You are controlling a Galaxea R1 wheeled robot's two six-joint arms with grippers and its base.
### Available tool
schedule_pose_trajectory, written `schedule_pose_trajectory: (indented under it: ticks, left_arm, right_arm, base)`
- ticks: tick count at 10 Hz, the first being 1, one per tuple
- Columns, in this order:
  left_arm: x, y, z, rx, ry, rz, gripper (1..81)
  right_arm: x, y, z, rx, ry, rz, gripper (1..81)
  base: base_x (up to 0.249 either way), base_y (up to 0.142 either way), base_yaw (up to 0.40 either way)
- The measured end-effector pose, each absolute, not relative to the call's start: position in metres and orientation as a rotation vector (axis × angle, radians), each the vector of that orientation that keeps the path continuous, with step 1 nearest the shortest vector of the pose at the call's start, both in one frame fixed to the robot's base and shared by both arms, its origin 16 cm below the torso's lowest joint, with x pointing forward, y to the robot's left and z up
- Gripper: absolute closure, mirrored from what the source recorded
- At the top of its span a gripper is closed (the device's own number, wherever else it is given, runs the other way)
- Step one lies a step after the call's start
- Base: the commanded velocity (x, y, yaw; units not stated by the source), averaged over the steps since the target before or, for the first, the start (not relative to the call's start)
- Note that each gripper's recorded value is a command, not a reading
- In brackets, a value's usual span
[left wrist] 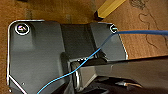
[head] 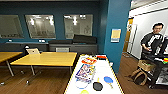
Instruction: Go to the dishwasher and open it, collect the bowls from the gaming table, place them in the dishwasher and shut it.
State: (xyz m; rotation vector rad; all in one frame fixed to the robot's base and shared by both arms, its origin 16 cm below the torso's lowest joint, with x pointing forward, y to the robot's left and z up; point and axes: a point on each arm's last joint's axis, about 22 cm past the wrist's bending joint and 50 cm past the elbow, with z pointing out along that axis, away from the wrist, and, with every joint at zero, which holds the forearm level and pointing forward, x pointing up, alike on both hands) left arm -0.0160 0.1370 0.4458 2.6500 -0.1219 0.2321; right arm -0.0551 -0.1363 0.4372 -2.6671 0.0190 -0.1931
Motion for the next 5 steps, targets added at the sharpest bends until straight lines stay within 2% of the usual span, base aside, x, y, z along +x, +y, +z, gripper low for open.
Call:
schedule_pose_trajectory:
  ticks: [3, 5]
  left_arm:
    - [-0.015, 0.145, 0.448, 2.649, -0.121, 0.237, 1.0]
    - [-0.013, 0.147, 0.456, 2.618, -0.116, 0.241, 1.0]
  right_arm:
    - [-0.050, -0.127, 0.455, -2.584, 0.033, -0.212, 1.0]
    - [-0.040, -0.131, 0.480, -2.503, 0.058, -0.231, 1.0]
  base:
    - [0.000, 0.000, 0.000]
    - [0.000, 0.000, 0.000]
